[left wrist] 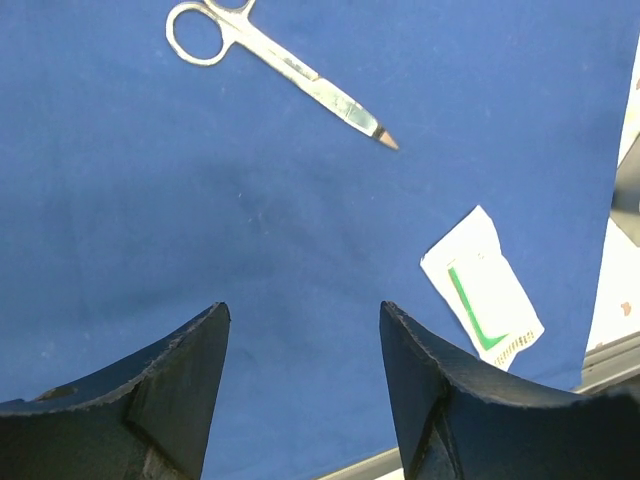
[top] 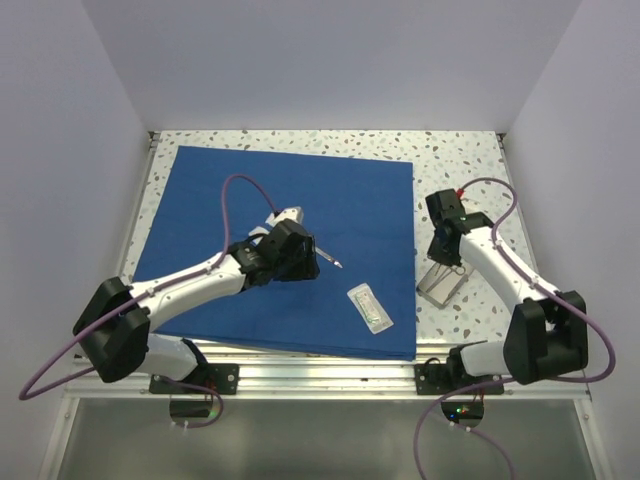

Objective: Prepare the surgical pack

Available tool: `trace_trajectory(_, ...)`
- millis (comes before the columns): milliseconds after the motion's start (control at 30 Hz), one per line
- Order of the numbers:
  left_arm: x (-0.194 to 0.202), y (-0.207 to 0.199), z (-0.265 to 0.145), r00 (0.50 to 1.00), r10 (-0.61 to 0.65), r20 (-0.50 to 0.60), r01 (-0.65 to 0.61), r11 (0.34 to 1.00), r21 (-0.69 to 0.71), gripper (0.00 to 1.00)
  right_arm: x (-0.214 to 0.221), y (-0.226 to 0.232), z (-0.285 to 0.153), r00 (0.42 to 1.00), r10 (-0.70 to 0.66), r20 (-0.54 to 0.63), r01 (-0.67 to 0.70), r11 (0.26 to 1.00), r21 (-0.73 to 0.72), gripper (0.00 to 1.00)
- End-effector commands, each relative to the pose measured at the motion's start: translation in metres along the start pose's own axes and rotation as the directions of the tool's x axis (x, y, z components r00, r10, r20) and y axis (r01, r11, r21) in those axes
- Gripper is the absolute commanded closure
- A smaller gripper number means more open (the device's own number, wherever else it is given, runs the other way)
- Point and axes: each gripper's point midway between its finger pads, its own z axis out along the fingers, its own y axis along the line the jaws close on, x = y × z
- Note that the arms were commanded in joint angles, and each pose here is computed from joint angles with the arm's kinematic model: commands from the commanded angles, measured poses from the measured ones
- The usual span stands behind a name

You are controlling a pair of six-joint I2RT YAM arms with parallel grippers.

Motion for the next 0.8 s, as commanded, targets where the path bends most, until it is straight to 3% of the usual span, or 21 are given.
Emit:
trace_trajectory(0, -0.029, -0.021, -0.001, 0.997, -0.059, 0.048, 0.057, 0.997, 0.042, 0.35, 0.0, -0.048, 0.018, 1.0, -0.022, 0.004, 0.02, 0.975, 0.219, 1.0)
trace_trajectory(200, -0.029, -0.024, 0.016, 0.991, -0.13, -0.032, 0.13, 0.991, -0.018, 0.35, 0.0, -0.058, 0.042, 0.999, -0.008, -0.04, 0.018, 0.967, 0.255, 0.93)
trace_trajectory(467, -0.019, -0.015, 0.043, 0.974, -0.201, -0.107, 0.179, 0.966, -0.185, 0.34, 0.0, -0.05, 0.049, 0.997, -0.027, -0.07, 0.039, 0.984, 0.175, 0.54)
trace_trajectory(633, -0.022, -0.01, 0.053, 0.962, -0.264, -0.073, 0.239, 0.939, -0.248, 0.34, -0.004, -0.027, 0.033, 0.999, -0.017, -0.049, 0.018, 0.999, 0.029, 0.49)
trace_trajectory(767, -0.034, -0.005, 0.058, 0.948, -0.317, -0.018, 0.29, 0.889, -0.355, 0.36, -0.01, 0.007, -0.002, 0.996, -0.088, 0.018, 0.09, 0.991, -0.098, 0.47)
